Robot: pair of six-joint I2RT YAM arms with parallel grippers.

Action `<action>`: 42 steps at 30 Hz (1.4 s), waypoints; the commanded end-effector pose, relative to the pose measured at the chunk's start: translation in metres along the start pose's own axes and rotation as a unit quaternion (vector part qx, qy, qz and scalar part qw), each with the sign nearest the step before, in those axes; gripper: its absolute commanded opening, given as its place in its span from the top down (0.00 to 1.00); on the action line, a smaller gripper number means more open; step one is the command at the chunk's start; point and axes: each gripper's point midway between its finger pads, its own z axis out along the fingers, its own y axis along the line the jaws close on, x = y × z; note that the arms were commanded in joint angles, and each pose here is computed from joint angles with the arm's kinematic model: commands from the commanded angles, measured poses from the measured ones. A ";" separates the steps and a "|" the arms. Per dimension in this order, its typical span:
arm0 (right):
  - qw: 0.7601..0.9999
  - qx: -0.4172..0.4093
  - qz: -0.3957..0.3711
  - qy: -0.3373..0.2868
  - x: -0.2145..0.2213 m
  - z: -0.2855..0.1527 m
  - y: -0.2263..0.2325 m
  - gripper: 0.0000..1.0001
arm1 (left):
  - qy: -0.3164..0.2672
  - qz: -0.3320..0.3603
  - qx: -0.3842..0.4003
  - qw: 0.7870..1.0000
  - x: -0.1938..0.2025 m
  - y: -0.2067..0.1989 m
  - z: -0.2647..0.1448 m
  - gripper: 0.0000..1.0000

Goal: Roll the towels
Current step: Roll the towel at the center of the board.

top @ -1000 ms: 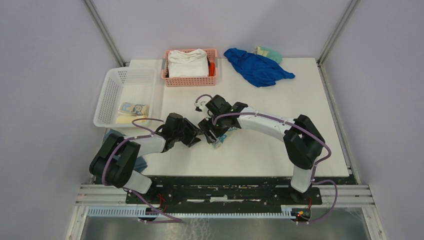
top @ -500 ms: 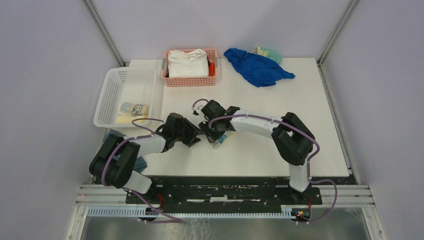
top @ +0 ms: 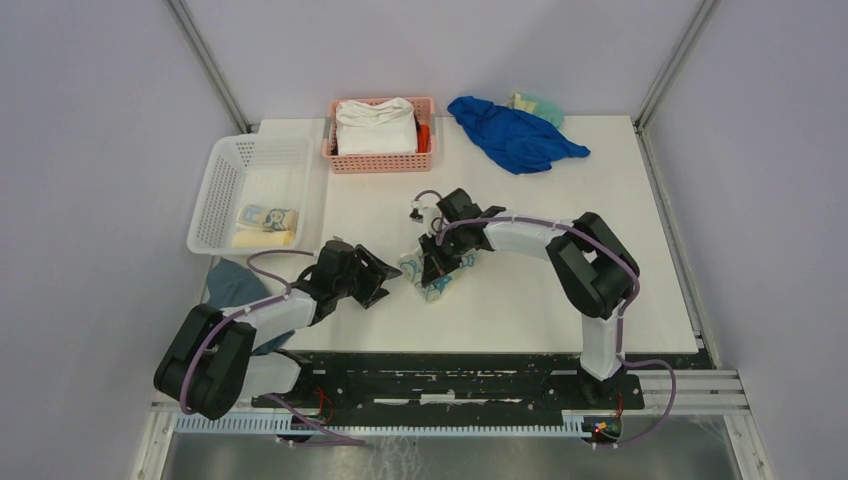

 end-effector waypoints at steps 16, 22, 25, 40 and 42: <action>0.968 -0.128 0.213 -0.016 0.018 0.007 -0.066 0.99 | 0.053 0.070 0.057 0.995 -0.002 -0.043 0.042 0.31; 0.976 -0.098 0.194 -0.015 0.017 0.000 -0.067 0.99 | 0.074 0.064 0.052 0.994 0.000 -0.048 0.056 0.31; 0.984 -0.071 0.165 -0.019 0.011 -0.008 -0.062 0.98 | 0.068 0.068 0.030 0.995 -0.004 -0.046 0.058 0.30; 0.997 0.067 0.032 -0.015 -0.001 -0.028 -0.039 0.94 | 0.058 0.073 -0.075 0.993 -0.003 -0.032 0.072 0.47; 0.996 0.087 0.011 -0.016 -0.005 -0.031 -0.034 0.92 | 0.057 0.069 -0.079 0.993 -0.001 -0.032 0.072 0.53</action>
